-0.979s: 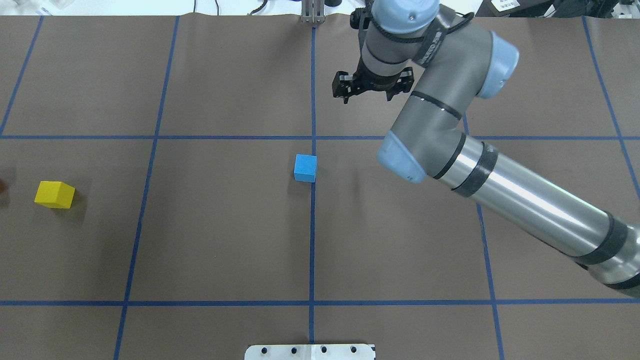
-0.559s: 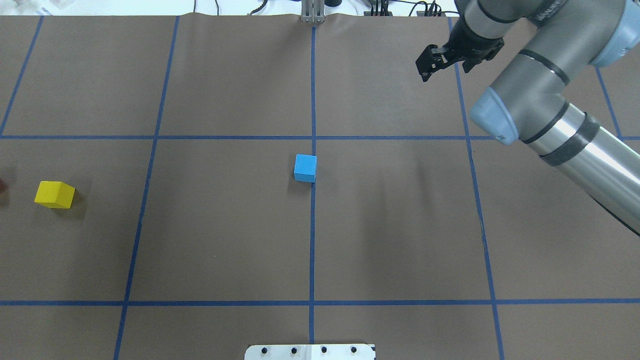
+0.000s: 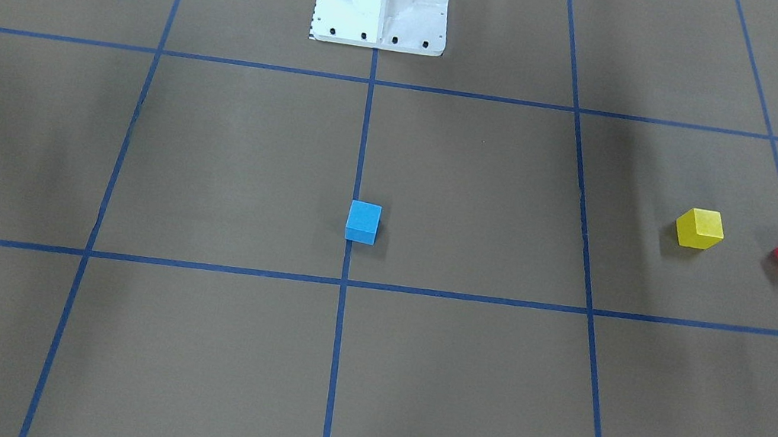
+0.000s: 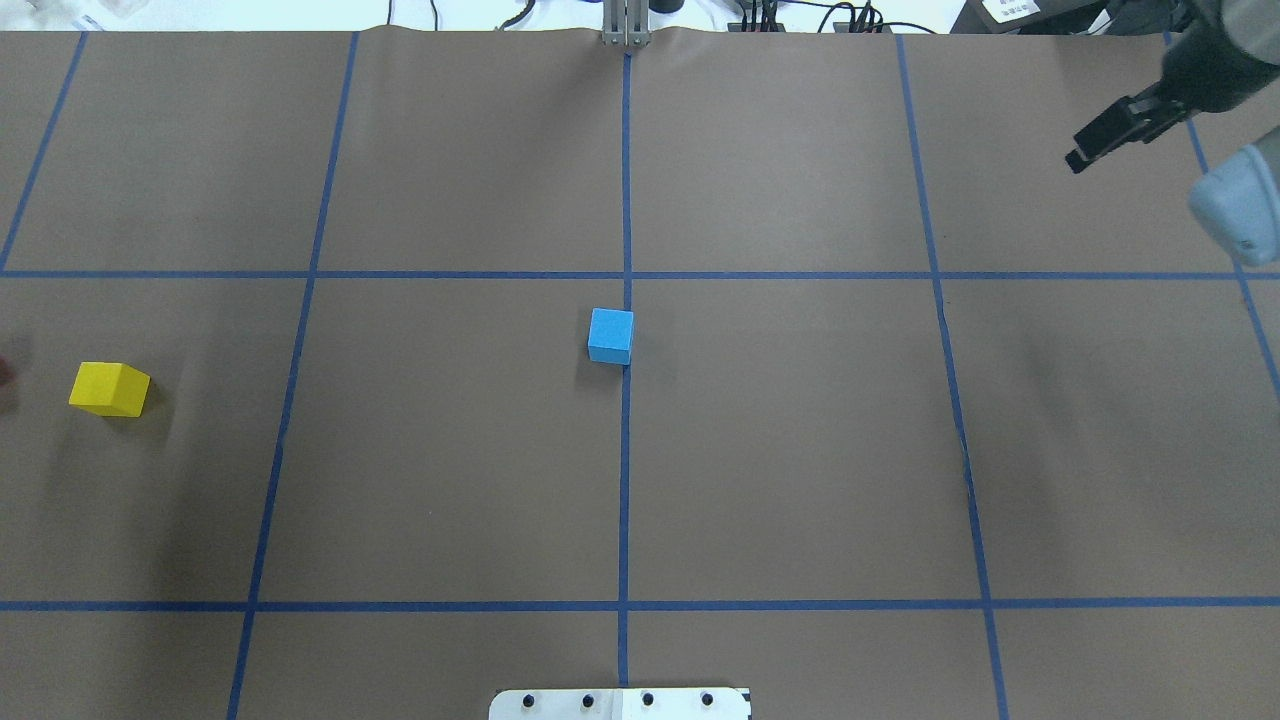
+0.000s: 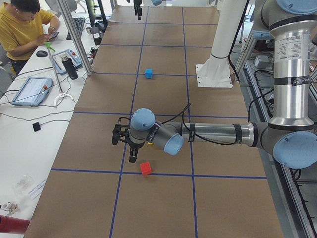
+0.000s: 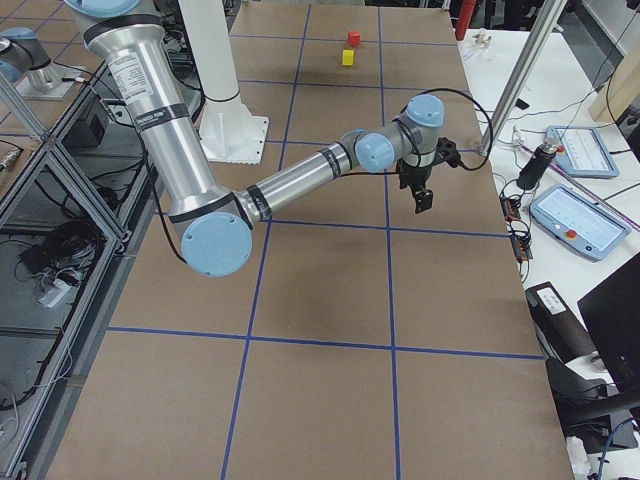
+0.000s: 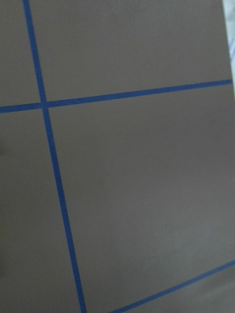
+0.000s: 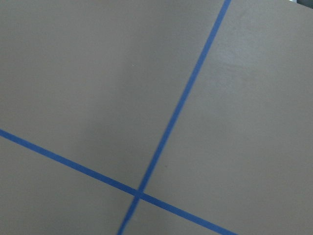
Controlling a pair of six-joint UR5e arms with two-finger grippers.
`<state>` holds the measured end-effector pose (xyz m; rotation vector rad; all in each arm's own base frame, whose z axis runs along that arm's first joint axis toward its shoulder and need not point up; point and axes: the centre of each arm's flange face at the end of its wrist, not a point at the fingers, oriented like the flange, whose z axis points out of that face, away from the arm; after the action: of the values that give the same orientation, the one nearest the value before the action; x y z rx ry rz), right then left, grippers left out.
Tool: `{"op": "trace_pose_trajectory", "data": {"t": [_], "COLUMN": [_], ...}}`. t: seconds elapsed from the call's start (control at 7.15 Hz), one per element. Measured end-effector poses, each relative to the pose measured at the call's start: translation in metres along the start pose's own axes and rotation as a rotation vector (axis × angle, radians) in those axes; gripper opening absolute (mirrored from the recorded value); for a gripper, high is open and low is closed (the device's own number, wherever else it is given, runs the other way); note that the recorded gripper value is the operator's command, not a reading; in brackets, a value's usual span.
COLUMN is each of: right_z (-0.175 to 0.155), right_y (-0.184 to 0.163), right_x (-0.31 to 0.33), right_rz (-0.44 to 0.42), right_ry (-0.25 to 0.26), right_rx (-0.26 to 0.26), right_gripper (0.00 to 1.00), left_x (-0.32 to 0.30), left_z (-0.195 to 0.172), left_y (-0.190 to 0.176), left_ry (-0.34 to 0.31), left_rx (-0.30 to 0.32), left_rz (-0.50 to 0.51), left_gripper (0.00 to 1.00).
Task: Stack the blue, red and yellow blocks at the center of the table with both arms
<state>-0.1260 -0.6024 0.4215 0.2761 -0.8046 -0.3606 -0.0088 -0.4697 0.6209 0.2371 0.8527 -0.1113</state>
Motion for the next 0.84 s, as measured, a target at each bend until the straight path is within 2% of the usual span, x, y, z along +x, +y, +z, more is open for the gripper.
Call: {"op": "trace_pose_trajectory", "data": {"t": [0.42, 0.56, 0.84], "right_z": [-0.013, -0.012, -0.009], "right_y": [0.087, 0.101, 0.112], "right_x": [0.102, 0.113, 0.119], "right_rz": [-0.051, -0.063, -0.071], "right_ry": [0.011, 0.015, 0.019], "right_rx": [-0.019, -0.018, -0.016], "right_gripper": [1.0, 1.0, 1.0], "left_x": [-0.025, -0.015, 0.001], "left_z": [0.054, 0.074, 0.097], "left_y": [0.024, 0.029, 0.037], "left_ry": [-0.074, -0.103, -0.122], "left_rx": [-0.006, 0.001, -0.01], "left_rz": [-0.02, -0.004, 0.014], "left_gripper": [1.0, 1.0, 1.0]}}
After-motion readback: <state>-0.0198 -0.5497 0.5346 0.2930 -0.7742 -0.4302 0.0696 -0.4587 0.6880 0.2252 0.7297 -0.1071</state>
